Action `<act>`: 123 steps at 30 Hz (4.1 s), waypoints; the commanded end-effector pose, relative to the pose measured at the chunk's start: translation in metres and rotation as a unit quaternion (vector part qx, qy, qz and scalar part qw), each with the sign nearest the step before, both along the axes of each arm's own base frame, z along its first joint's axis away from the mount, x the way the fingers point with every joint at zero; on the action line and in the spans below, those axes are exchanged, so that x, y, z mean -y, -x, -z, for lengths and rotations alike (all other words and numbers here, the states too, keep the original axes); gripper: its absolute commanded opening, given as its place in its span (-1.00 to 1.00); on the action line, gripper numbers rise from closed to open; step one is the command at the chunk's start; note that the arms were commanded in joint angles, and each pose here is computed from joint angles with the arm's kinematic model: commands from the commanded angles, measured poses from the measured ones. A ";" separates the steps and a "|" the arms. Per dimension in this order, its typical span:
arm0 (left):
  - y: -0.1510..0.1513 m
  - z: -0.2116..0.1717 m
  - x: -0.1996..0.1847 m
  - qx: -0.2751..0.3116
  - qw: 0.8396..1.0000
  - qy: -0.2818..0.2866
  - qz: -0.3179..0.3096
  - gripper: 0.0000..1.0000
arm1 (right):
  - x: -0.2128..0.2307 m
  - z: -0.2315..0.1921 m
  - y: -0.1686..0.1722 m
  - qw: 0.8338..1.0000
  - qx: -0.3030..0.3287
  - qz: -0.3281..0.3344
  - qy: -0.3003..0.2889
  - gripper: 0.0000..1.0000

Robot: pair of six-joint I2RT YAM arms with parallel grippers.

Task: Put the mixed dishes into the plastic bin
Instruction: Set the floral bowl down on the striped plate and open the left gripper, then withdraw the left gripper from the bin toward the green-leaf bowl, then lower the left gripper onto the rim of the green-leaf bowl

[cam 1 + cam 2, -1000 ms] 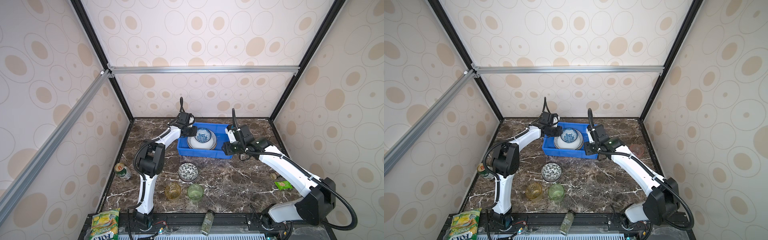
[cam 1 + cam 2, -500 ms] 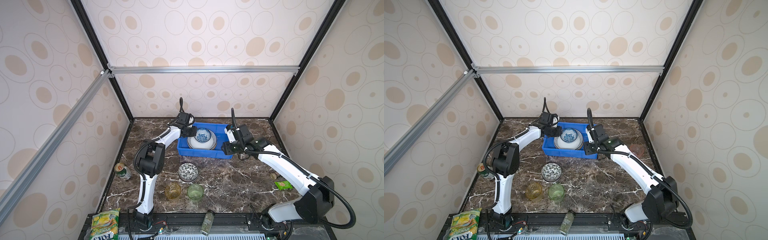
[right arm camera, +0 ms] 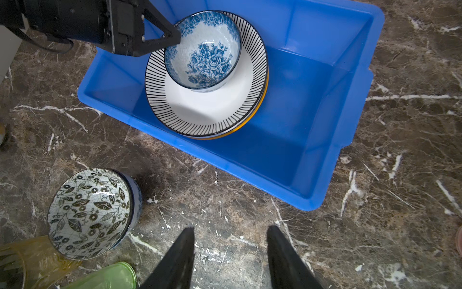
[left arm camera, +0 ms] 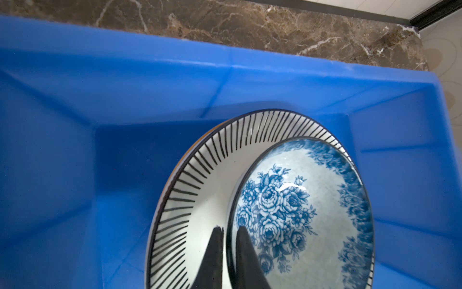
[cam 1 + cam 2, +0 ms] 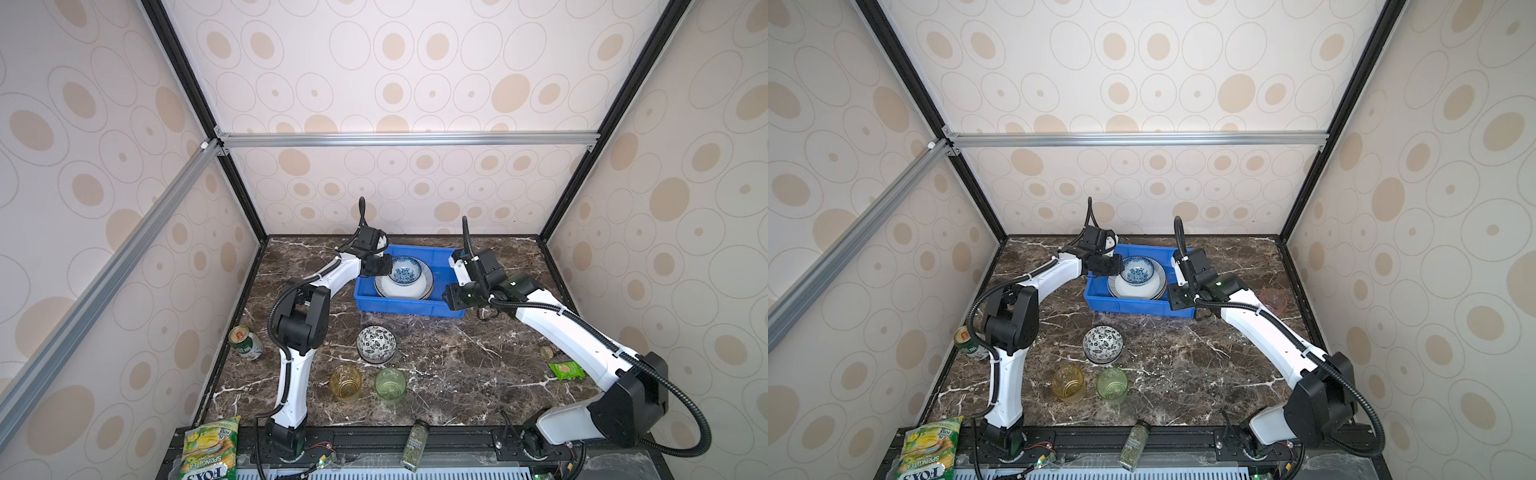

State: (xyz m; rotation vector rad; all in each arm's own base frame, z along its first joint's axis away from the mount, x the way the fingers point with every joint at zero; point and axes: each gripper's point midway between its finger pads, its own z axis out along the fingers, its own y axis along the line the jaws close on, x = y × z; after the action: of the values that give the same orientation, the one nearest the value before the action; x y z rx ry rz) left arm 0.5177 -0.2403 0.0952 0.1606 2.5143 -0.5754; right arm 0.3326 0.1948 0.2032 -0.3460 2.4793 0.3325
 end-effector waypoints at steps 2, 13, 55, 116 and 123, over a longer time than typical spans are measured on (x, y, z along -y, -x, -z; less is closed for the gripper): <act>0.006 -0.003 -0.005 -0.003 1.000 0.001 -0.004 -0.74 | -0.004 -0.008 0.002 1.000 0.002 -0.007 -0.002 0.01; 0.009 -0.027 -0.008 0.017 1.000 0.006 -0.005 -0.65 | -0.003 -0.009 0.006 1.000 0.002 -0.003 -0.010 0.01; 0.134 -0.092 -0.077 0.034 0.996 -0.087 0.000 -0.44 | -0.019 -0.028 0.020 0.997 0.014 -0.017 -0.070 0.01; 0.254 0.003 -0.084 -0.118 0.977 -0.176 0.024 -0.32 | -0.047 -0.011 0.017 0.997 -0.005 -0.035 -0.070 0.02; 0.257 0.008 -0.079 -0.124 0.977 -0.170 0.031 -0.34 | -0.046 -0.011 0.016 0.997 -0.004 -0.034 -0.066 0.02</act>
State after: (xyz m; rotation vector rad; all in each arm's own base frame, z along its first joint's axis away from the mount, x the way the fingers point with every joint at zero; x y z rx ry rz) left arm 0.2632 -0.1578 0.0912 0.3109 2.8302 -0.1813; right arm 0.3167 0.2363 0.2092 -0.3546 2.4572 0.5207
